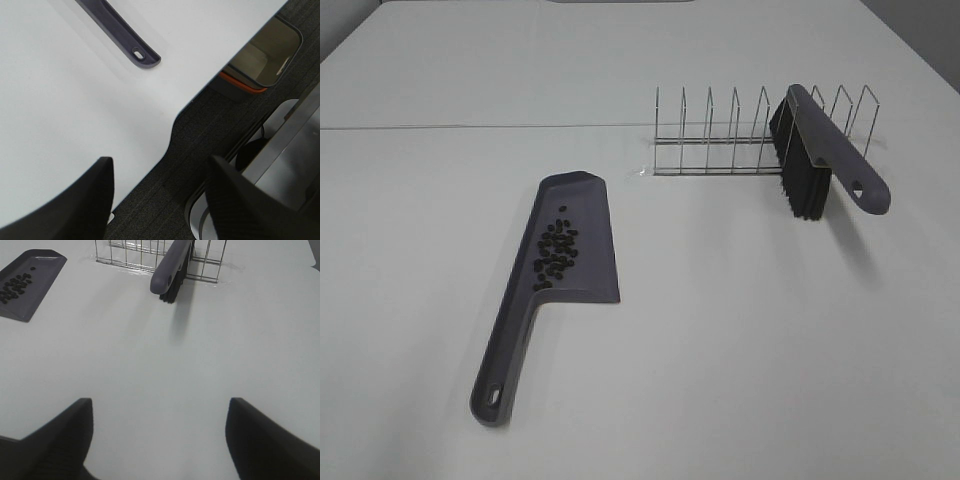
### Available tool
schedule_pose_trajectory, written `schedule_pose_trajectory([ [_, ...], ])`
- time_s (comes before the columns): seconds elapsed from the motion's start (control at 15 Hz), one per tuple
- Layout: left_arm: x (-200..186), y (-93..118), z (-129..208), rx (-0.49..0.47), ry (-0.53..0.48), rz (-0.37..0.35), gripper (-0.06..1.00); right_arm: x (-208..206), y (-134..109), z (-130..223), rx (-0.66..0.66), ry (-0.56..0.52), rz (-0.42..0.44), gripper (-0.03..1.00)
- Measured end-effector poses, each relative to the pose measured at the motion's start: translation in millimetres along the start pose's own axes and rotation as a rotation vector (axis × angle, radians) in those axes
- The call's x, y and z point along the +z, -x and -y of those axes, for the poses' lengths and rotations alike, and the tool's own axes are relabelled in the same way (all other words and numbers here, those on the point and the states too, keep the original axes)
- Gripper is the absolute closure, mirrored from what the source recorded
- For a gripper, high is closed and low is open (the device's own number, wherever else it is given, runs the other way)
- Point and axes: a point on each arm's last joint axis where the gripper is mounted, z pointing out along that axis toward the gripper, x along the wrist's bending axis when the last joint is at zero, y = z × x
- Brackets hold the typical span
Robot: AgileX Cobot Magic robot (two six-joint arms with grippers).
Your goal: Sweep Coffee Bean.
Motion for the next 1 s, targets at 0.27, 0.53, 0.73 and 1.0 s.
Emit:
schedule_pose_trajectory([
  [0.27,0.0,0.2,0.1,0.002,-0.001,0.002,0.41,0.0,0.0,0.0,0.003,0.0,0.005,0.26],
  [0.53,-6.1,-0.3,3.3,-0.02,0.043,-0.025,0.41,-1.4,-1.2,0.8,0.094,0.011,0.184,0.26],
  [0.73,-26.0,-1.1,16.4,-0.12,0.196,-0.169,0.41,-1.8,-1.6,1.0,0.114,0.014,0.222,0.26],
  [1.0,-47.1,11.5,37.2,-0.185,0.397,-0.353,0.41,-1.8,-1.6,1.0,0.114,0.014,0.222,0.26],
])
